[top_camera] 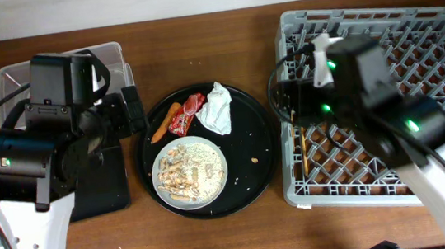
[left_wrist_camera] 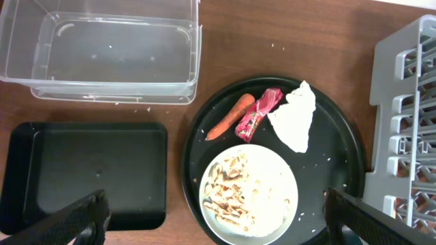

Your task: Sort waste into correct bins and load items into the dishwasher rack

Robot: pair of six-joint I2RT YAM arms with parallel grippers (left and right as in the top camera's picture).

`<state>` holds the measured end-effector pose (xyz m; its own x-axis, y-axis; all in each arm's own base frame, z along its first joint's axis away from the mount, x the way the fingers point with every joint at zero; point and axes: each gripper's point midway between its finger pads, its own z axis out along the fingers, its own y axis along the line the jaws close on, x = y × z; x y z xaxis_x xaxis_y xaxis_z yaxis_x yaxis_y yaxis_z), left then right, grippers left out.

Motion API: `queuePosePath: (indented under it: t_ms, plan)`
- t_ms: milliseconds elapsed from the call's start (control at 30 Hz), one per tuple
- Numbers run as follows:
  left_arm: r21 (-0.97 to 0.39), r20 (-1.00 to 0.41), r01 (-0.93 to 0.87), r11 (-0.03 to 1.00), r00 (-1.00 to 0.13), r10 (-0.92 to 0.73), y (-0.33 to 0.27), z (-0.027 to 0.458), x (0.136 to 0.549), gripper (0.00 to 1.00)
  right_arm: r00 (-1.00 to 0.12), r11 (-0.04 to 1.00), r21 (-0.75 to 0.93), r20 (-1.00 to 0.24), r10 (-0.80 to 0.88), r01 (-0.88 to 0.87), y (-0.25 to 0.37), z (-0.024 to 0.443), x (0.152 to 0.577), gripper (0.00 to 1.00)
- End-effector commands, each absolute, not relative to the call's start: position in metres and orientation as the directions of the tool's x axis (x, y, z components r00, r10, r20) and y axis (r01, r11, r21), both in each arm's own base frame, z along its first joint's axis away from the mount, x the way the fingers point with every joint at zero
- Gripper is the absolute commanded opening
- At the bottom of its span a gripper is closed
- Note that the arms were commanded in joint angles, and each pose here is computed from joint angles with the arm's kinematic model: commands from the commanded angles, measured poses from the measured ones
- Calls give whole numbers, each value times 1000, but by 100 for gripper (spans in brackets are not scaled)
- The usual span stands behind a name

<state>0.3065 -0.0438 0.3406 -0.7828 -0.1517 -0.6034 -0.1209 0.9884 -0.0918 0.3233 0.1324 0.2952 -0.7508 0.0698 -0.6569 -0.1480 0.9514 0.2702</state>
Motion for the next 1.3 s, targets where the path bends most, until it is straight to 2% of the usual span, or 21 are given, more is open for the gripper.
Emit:
queuePosePath:
  t_ms: [0, 100, 233, 267, 333, 433, 533, 667, 733, 1000, 1033, 1067, 1100, 1200, 1267]
  plan:
    - [-100, -602, -135, 986, -780, -168, -43, 340, 308, 99, -699, 955, 252, -712, 72, -157, 110, 330, 273, 98]
    - [-100, -602, -135, 986, -780, -168, -43, 340, 308, 99, -591, 984, 179, -792, 154, 16, 46, 356, 238, 98]
    - [-100, -602, -135, 986, -780, -168, -43, 340, 308, 99, -425, 989, 82, -896, 129, 127, 0, 369, 202, 98]
    - [-100, -602, -135, 986, -780, -168, -43, 340, 308, 99, -383, 987, 82, -915, 129, 136, -3, 356, 203, 98]
    - [-100, -602, -135, 986, -780, -168, -43, 340, 308, 99, -296, 973, 134, -937, 186, 188, -14, 300, 215, 98]
    - [-100, -602, -135, 986, -780, -168, -43, 340, 308, 99, -243, 968, 213, -940, 239, 129, -11, 228, 219, 98]
    - [-100, -602, -135, 986, -780, -168, -43, 340, 308, 99, -173, 964, 222, -954, 246, 150, -19, 193, 224, 98]
    - [-100, -602, -135, 986, -780, -168, -43, 340, 308, 99, 7, 964, 243, -970, 243, 106, -19, 174, 245, 98]
    - [-100, -602, -135, 986, -780, -168, -43, 340, 308, 99, -42, 964, 238, -969, 244, 117, -19, 158, 245, 98]
    - [-100, -602, -135, 986, -781, -168, -43, 340, 308, 99, -44, 964, 238, -969, 244, 117, -19, 157, 245, 98]
    - [-138, -591, -128, 982, -785, -185, -49, 340, 307, 99, -44, 964, 238, -969, 244, 117, -19, 157, 245, 98]
    - [-239, -586, -71, 968, -784, -202, -69, 345, 311, 99, -44, 964, 238, -969, 244, 117, -19, 157, 245, 98]
    - [-289, -620, -51, 956, -751, -228, -79, 351, 329, 99, -44, 964, 238, -969, 244, 117, -19, 157, 245, 98]
    - [-259, -554, -33, 965, -814, -176, -107, 292, 379, 93, -44, 964, 238, -969, 244, 117, -19, 157, 245, 98]
    - [-162, -469, 132, 978, -882, 41, -162, 209, 417, 82, -44, 964, 238, -969, 244, 118, -19, 157, 245, 98]
